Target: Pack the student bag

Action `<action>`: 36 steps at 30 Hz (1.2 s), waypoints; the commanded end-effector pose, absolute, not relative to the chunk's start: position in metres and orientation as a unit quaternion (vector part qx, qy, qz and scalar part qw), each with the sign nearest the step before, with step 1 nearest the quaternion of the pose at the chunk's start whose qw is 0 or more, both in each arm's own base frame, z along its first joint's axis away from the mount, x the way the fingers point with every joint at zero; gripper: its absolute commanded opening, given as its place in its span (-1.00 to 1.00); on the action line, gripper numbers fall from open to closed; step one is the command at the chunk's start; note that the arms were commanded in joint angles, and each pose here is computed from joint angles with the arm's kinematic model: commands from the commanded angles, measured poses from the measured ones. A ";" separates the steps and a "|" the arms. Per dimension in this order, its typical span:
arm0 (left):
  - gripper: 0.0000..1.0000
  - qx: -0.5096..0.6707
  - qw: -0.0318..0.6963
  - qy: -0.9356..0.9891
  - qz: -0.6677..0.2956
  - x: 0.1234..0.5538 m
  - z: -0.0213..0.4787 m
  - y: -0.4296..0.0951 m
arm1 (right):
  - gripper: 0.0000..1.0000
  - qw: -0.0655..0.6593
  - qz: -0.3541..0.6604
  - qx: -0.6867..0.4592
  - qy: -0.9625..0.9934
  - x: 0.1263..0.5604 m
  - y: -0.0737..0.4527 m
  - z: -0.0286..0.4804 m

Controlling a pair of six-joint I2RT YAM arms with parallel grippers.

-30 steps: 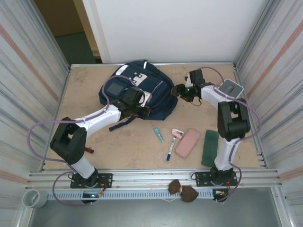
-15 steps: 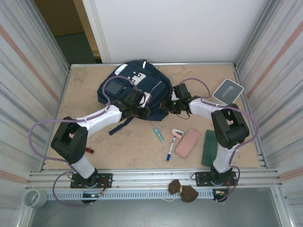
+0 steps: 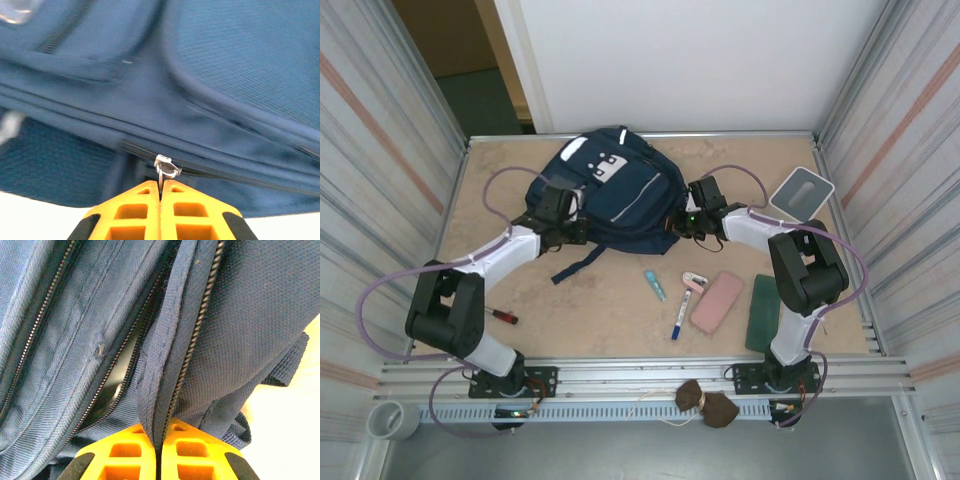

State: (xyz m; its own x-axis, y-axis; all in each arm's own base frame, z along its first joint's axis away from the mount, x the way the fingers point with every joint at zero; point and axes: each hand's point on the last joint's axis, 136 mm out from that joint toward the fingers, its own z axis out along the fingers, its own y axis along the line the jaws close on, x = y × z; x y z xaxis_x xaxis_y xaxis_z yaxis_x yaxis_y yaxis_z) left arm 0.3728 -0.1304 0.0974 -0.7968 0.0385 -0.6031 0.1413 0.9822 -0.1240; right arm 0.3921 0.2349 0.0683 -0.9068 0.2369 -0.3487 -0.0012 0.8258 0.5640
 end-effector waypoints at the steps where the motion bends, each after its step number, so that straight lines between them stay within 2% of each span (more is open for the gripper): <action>1: -0.97 -0.032 0.334 0.941 -0.027 0.374 0.102 -0.083 | -1.00 0.216 0.274 0.059 0.935 0.394 0.225 0.064; 3: -0.84 -0.041 0.339 0.940 -0.016 0.377 0.102 -0.076 | -1.00 0.213 0.284 0.048 0.934 0.391 0.234 0.066; 6: -0.43 -0.024 0.351 0.936 -0.027 0.377 0.114 -0.085 | -1.00 0.210 0.295 0.029 0.932 0.386 0.244 0.071; 7: -0.30 -0.013 0.357 0.934 -0.030 0.377 0.120 -0.091 | -0.94 0.210 0.298 0.023 0.931 0.385 0.246 0.073; 12: 0.23 0.095 0.402 0.909 -0.052 0.369 0.158 -0.150 | -0.24 0.222 0.298 -0.002 0.928 0.378 0.232 0.095; 15: 0.38 0.169 0.405 0.897 -0.061 0.367 0.161 -0.195 | 0.03 0.238 0.276 0.004 0.931 0.377 0.205 0.106; 18: 0.43 0.229 0.386 0.892 -0.049 0.372 0.153 -0.232 | 0.28 0.248 0.253 0.023 0.935 0.376 0.180 0.110; 20: 0.45 0.256 0.370 0.892 -0.036 0.379 0.144 -0.251 | 0.34 0.251 0.246 0.035 0.935 0.375 0.168 0.111; 24: 0.45 0.289 0.340 0.895 -0.020 0.396 0.127 -0.278 | 0.36 0.249 0.240 0.050 0.937 0.370 0.156 0.105; 30: 0.43 0.307 0.317 0.897 0.000 0.417 0.106 -0.293 | 0.39 0.244 0.214 0.065 0.944 0.361 0.142 0.101; 33: 0.28 0.308 0.315 0.897 0.025 0.428 0.101 -0.292 | 0.44 0.240 0.183 0.072 0.951 0.354 0.131 0.100; 36: -0.02 0.308 0.313 0.898 0.038 0.436 0.095 -0.289 | 0.56 0.233 0.150 0.079 0.957 0.342 0.119 0.100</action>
State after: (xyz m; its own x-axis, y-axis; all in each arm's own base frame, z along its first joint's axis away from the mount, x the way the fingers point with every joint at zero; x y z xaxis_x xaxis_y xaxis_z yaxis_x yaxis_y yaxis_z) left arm 0.4268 -0.2962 0.0902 -0.6228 0.5518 -0.5546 0.5388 0.8165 0.2074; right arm 0.3554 0.1366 0.0948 -0.8804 0.2381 -0.4102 0.0576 0.9121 0.4060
